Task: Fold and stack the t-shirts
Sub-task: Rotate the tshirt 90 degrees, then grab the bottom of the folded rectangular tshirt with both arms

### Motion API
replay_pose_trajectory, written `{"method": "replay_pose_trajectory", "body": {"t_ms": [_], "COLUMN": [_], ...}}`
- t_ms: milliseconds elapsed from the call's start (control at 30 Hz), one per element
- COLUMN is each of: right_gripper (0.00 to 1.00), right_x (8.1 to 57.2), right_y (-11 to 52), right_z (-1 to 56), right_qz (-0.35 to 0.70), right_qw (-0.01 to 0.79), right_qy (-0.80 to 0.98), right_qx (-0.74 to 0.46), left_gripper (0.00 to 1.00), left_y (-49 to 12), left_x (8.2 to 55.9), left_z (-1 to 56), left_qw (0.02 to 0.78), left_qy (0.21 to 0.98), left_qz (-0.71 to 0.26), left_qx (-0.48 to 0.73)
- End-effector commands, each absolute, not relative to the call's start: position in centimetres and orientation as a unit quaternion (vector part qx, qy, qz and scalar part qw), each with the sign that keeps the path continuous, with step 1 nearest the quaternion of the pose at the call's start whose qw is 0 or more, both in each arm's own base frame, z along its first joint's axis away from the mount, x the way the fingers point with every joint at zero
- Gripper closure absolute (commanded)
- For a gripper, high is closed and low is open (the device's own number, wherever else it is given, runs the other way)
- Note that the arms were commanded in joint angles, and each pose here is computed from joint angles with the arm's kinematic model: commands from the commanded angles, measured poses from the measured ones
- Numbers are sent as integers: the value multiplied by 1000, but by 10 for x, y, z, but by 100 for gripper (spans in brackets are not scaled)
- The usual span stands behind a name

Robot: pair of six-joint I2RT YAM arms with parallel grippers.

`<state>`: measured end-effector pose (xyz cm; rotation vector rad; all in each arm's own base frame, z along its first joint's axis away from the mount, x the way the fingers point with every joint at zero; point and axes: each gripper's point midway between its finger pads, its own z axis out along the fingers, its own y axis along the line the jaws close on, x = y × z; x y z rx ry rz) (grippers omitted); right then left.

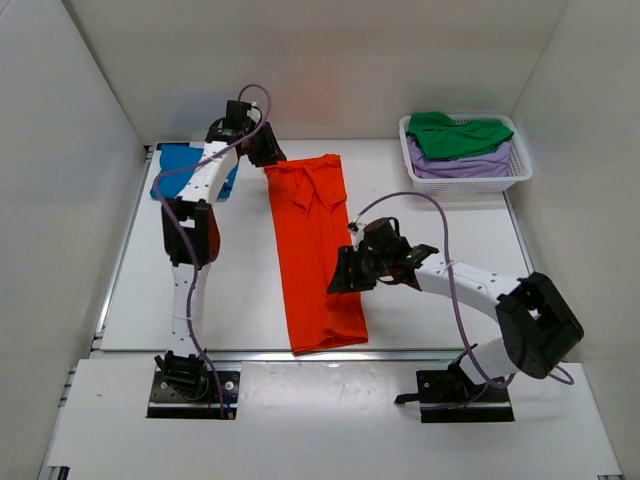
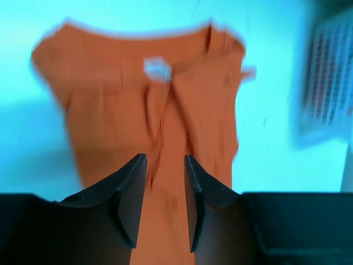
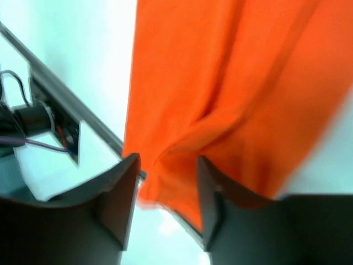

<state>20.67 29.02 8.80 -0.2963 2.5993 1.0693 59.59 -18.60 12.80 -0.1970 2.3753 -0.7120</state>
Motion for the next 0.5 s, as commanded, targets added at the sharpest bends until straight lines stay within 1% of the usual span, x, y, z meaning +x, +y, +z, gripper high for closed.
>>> {"method": "replay_pose_trajectory", "body": {"t_ms": [0,33,67,100,133,200,233,333,433,467], "right_gripper": [51,44,40,37,36,36,36,39,41,40], "right_x": [209,213,207,201,197,178,168,148,135,131], "right_y": [247,239,232,221,217,206,202,201,202,202], "right_z": [88,94,87,79,77,62,56,45,41,39], "right_qz": [340,344,340,333,330,326,326,339,356,359], "right_qw": [161,168,163,158,153,132,123,109,102,98], "right_qy": [922,921,924,928,930,935,937,934,928,928], "right_qx": [-85,-70,-67,-58,-51,-41,-37,-34,-29,-25], "left_gripper": [54,52,51,50,49,48,48,48,45,44], "left_y": [-200,-203,-207,-221,-221,-224,-231,-215,-198,-196], "left_x": [505,472,431,419,387,320,306,236,206,200], "left_z": [154,143,132,133,128,107,104,74,63,59], "left_qw": [272,254,235,252,248,211,210,172,174,169], "left_qy": [940,947,954,947,947,953,951,960,962,963], "left_qz": [-204,-194,-179,-184,-191,-205,-214,-209,-204,-204], "left_qx": [23,42,53,73,68,67,77,71,46,38]}}
